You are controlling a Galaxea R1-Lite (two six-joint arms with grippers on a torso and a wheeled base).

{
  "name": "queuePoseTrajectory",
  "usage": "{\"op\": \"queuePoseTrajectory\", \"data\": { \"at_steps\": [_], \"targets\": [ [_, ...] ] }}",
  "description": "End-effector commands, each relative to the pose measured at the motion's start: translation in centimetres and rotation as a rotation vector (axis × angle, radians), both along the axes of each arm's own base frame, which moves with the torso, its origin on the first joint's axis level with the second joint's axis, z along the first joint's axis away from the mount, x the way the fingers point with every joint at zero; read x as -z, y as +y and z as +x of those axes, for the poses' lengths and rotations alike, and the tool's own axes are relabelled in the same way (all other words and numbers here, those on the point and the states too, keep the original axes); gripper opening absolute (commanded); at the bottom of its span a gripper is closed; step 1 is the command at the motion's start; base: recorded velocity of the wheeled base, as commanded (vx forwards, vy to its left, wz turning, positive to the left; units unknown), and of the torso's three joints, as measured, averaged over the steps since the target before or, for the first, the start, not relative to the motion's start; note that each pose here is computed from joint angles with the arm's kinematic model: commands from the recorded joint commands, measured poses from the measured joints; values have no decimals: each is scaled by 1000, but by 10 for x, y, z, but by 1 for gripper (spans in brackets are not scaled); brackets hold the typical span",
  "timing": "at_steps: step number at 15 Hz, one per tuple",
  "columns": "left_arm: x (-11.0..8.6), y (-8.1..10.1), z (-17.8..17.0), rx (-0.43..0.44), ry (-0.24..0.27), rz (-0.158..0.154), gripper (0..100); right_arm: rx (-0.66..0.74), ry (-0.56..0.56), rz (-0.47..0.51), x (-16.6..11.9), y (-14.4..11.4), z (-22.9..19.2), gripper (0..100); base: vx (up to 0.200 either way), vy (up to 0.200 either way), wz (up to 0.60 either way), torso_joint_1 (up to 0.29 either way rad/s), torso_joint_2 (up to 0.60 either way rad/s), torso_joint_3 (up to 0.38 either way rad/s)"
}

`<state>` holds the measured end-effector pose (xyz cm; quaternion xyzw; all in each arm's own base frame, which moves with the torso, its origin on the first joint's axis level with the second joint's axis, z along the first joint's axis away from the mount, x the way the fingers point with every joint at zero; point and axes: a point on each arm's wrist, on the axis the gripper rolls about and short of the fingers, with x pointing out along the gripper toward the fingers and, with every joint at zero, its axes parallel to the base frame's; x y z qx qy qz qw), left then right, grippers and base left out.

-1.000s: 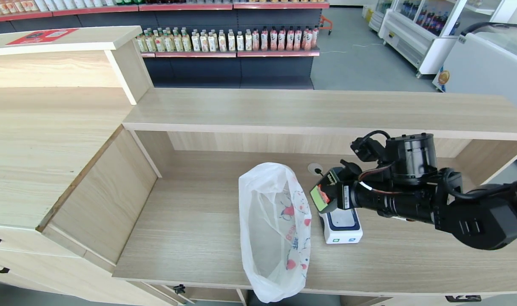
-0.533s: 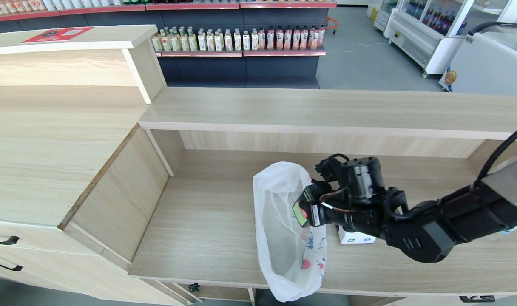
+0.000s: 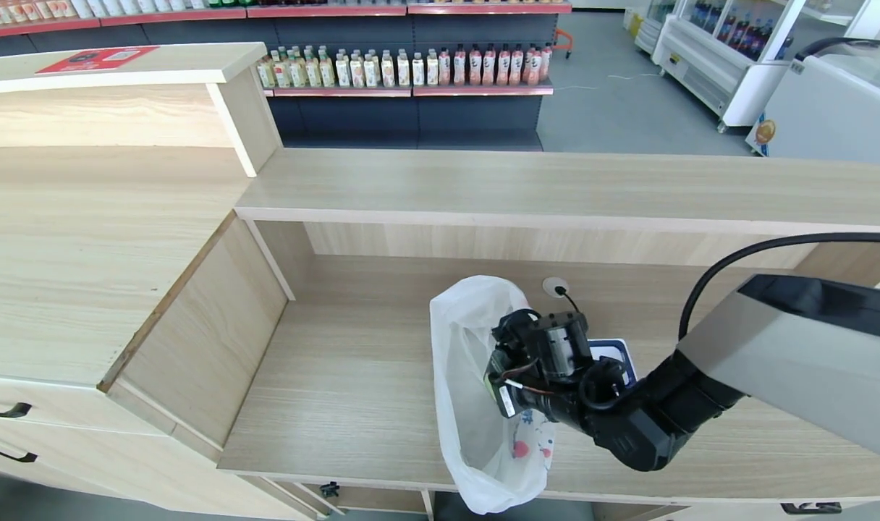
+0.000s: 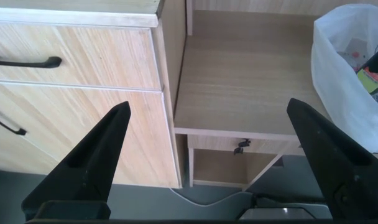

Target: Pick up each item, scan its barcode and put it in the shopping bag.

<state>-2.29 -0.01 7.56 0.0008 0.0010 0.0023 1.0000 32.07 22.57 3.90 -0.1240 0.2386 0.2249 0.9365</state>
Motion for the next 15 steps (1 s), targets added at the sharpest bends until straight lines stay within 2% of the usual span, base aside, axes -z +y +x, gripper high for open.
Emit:
{"op": "queuePoseTrajectory", "data": {
  "at_steps": [1,6,7,9,11,15],
  "targets": [
    [0,0,0,0,0,0,100,-11,23,-20,19,5,0,0,0,0,0,0,0,0],
    [0,0,0,0,0,1,100,-19,21,-26,42,13,2,0,0,0,0,0,0,0],
    [0,0,0,0,0,0,100,-20,24,-29,45,13,1,100,0,0,0,0,0,0],
    [0,0,0,0,0,0,100,-20,20,-14,43,14,2,100,0,0,0,0,0,0],
    [0,0,0,0,0,0,100,-16,-43,48,27,17,6,100,0,0,0,0,0,0],
    [0,0,0,0,0,0,100,47,-65,340,-46,20,2,100,0,0,0,0,0,0]
  ]
}}
